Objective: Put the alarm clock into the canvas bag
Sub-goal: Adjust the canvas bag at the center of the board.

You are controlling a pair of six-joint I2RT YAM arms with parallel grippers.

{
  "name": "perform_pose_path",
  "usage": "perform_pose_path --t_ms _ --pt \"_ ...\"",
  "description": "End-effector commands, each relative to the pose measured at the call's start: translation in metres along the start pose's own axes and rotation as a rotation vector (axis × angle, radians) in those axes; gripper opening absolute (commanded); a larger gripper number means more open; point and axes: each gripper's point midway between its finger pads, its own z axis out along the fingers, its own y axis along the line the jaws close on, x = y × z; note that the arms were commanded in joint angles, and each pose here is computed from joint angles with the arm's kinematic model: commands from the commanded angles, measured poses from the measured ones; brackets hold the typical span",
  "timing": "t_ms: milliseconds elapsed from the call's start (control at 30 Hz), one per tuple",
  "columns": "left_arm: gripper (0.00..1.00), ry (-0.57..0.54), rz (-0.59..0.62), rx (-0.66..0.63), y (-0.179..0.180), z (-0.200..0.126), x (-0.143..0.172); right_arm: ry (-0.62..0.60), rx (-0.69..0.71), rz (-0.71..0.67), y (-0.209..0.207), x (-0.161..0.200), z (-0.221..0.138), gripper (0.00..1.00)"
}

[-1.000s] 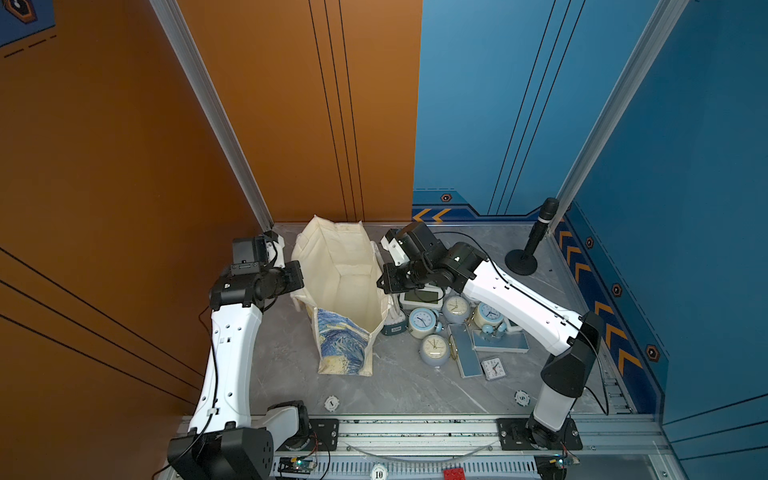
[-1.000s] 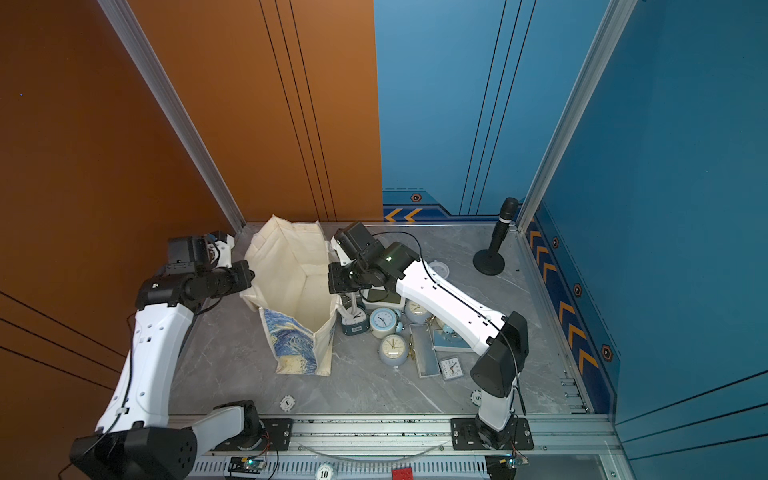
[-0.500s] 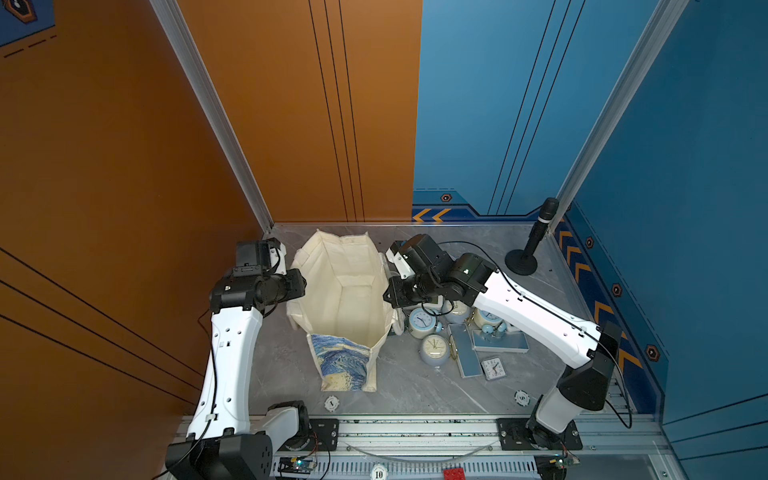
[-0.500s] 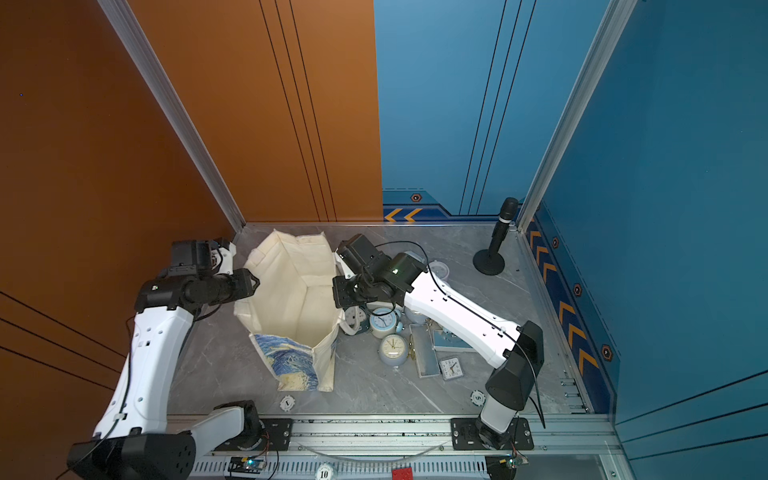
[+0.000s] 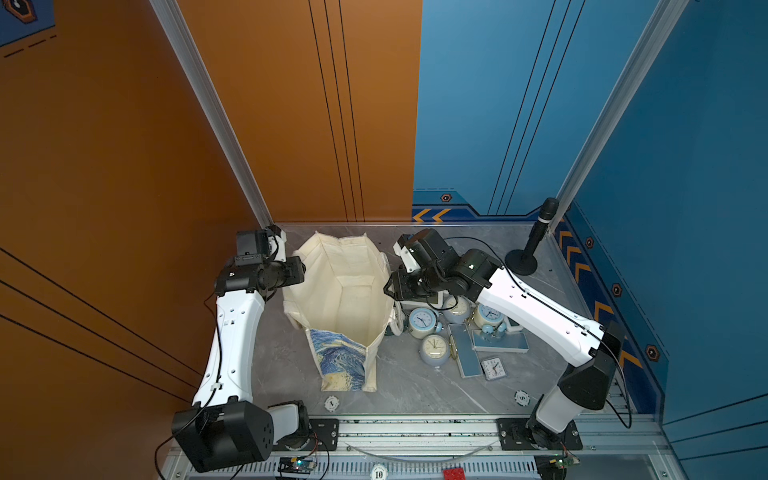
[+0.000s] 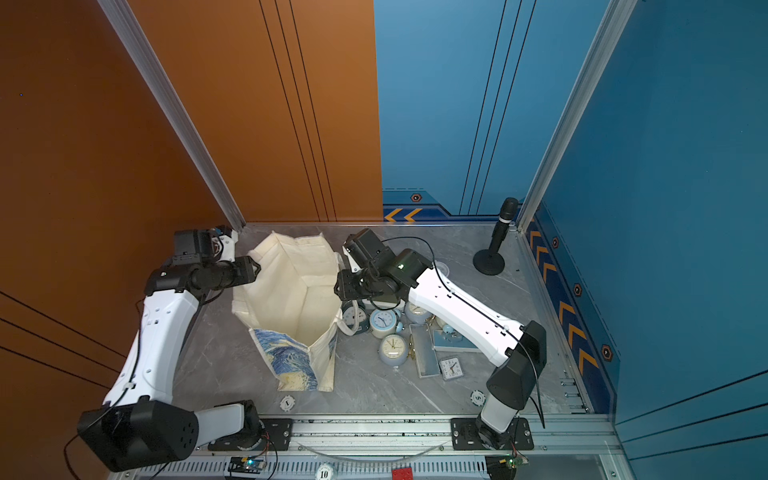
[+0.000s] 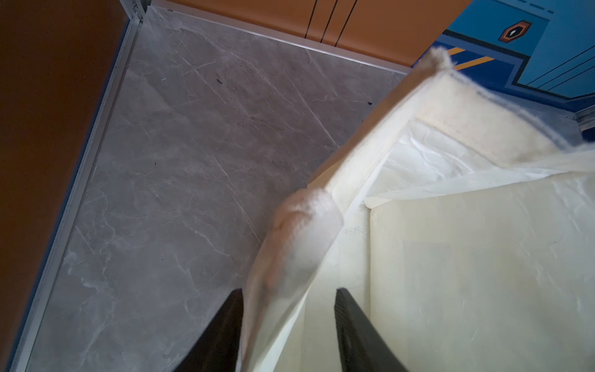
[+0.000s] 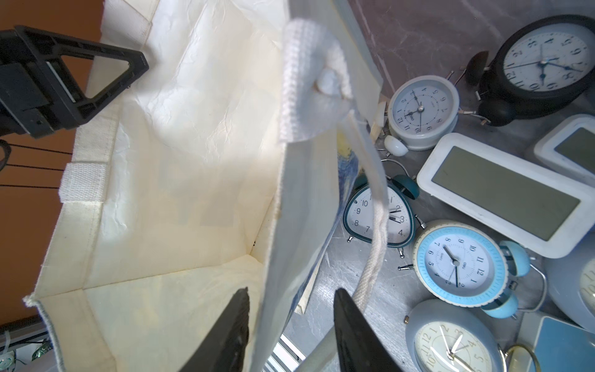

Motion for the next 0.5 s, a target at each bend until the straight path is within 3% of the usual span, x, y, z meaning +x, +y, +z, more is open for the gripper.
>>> perform_pose_path --t_ms 0,100,200,467 --pt "0.55 -0.107 0.022 0.129 -0.017 -0.005 -0.024 -0.062 0.017 -0.006 -0.005 -0.007 -0.025 0.46" --pt "0.67 -0.135 0.044 0.143 -0.020 -0.012 -0.031 -0.074 0.025 0.001 -0.010 -0.007 -0.031 0.46" --pt "0.69 -0.155 0.074 0.130 -0.019 -0.016 -0.036 -0.081 0.030 0.009 -0.015 -0.007 -0.035 0.46" --pt "0.45 -0.097 0.029 0.239 -0.025 0.002 -0.029 -0.098 0.037 0.015 -0.021 -0.010 -0.043 0.46"
